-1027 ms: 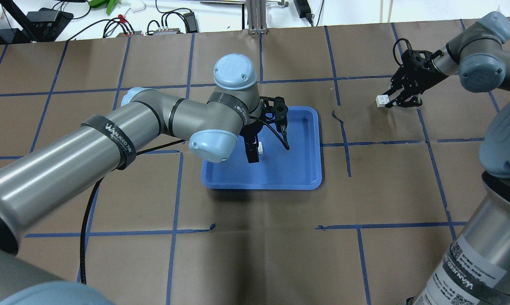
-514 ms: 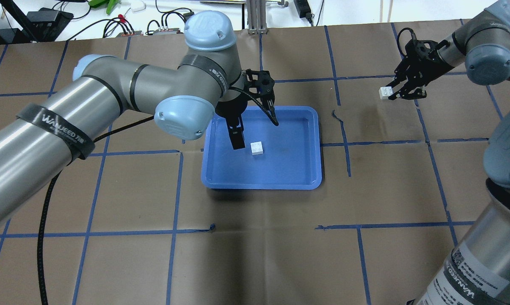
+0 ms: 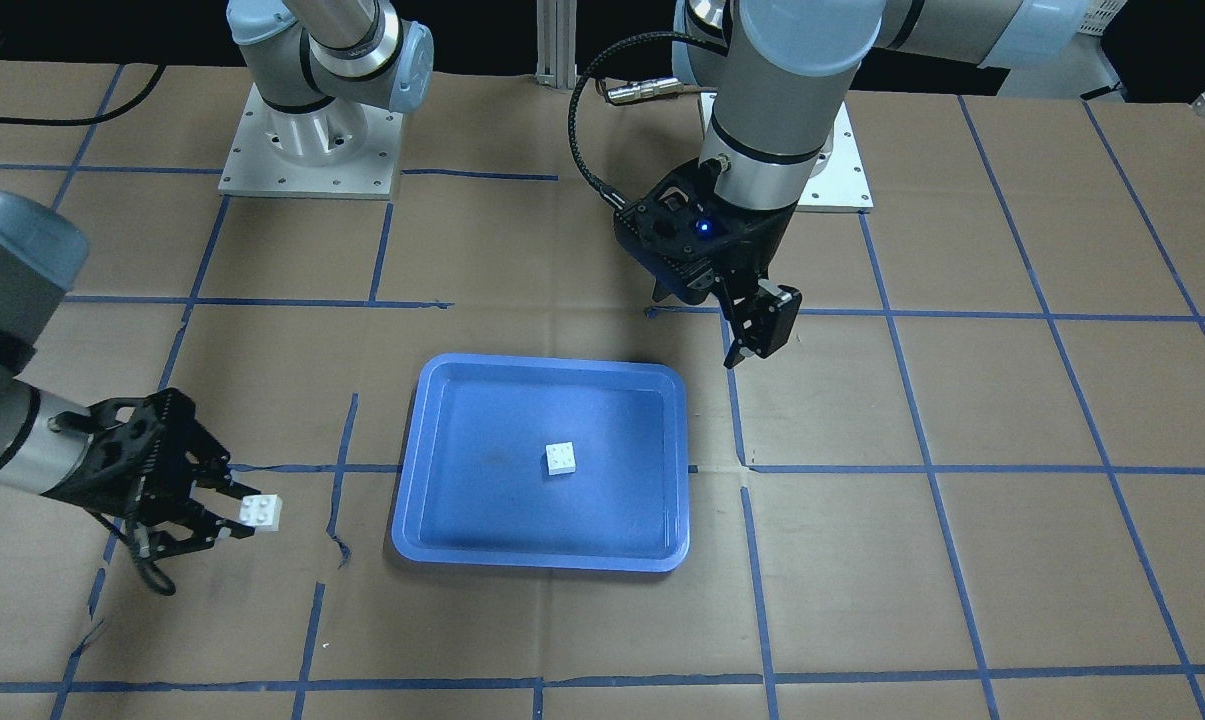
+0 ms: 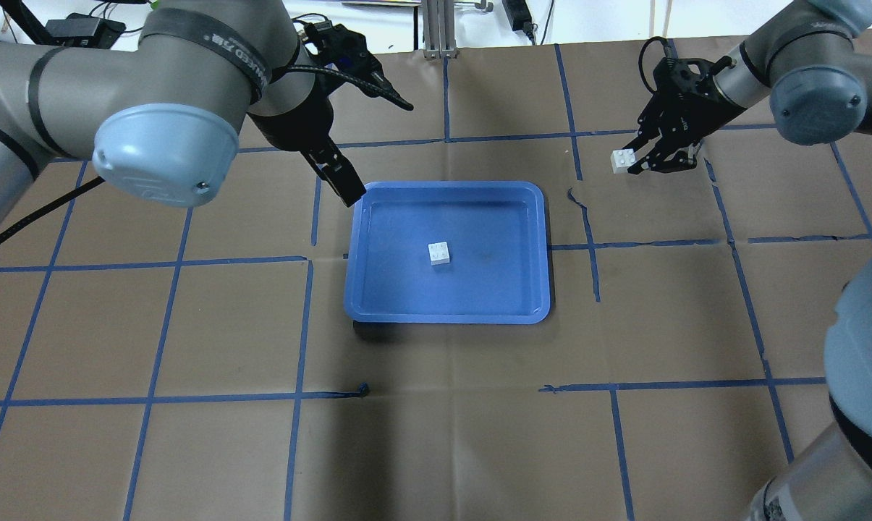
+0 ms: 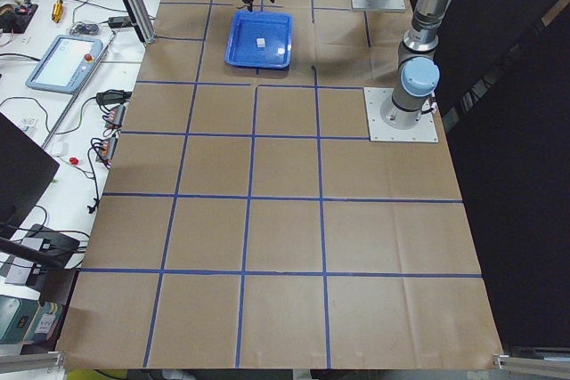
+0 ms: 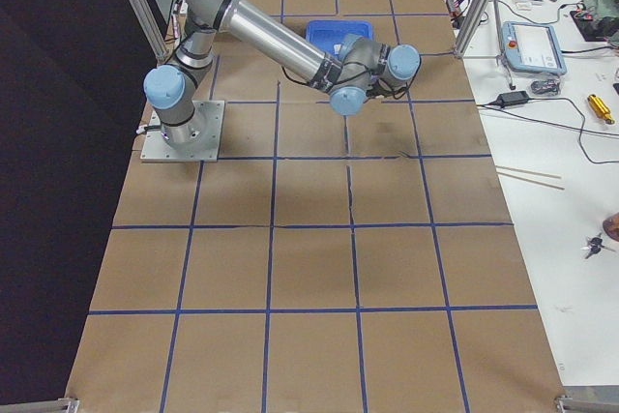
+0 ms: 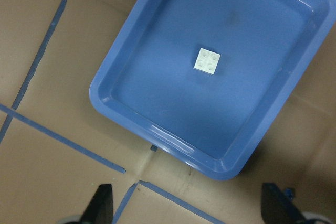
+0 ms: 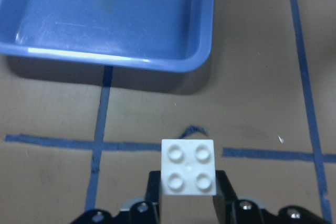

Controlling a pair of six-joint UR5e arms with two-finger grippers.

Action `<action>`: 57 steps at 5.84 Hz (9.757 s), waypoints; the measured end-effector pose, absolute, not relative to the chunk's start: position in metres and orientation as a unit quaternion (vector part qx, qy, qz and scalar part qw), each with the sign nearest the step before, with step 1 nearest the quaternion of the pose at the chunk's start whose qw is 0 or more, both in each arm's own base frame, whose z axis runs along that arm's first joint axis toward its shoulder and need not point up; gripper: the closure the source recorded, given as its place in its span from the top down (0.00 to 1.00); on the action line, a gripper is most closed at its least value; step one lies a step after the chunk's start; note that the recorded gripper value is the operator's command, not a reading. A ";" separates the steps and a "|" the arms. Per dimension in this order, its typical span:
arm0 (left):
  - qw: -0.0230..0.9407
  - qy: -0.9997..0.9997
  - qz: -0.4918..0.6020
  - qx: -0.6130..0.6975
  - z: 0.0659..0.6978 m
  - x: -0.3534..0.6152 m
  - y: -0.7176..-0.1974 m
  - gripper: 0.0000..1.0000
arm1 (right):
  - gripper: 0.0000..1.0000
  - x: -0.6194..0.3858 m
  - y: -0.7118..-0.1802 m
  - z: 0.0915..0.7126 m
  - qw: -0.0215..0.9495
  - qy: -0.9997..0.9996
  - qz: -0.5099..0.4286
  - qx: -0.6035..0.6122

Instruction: Assemble white blocks and place on blue tray

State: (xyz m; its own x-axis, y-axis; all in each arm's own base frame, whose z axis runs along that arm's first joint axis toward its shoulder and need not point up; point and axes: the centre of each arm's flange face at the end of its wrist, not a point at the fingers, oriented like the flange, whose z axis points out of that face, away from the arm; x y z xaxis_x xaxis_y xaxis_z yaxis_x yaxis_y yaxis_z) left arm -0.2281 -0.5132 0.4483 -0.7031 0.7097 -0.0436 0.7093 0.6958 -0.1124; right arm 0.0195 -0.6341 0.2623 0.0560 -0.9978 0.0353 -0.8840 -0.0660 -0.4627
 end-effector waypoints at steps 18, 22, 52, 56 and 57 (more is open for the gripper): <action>-0.010 -0.994 0.056 -0.089 0.492 -0.183 -0.509 0.99 | 0.22 0.259 -0.537 0.163 0.147 0.698 -0.196 -0.673; -0.010 -0.994 0.058 -0.089 0.492 -0.183 -0.509 0.99 | 0.23 0.266 -0.534 0.164 0.149 0.695 -0.197 -0.675; -0.007 -0.996 0.050 -0.079 0.499 -0.180 -0.510 0.99 | 1.00 0.134 -0.582 0.342 0.057 0.817 -0.060 -0.570; -0.009 -0.996 0.046 -0.080 0.495 -0.177 -0.510 0.99 | 1.00 0.065 -0.591 0.449 -0.057 0.974 -0.035 -0.217; -0.005 -0.996 0.044 -0.076 0.491 -0.173 -0.513 0.99 | 1.00 0.063 -0.587 0.468 -0.063 0.990 -0.026 -0.123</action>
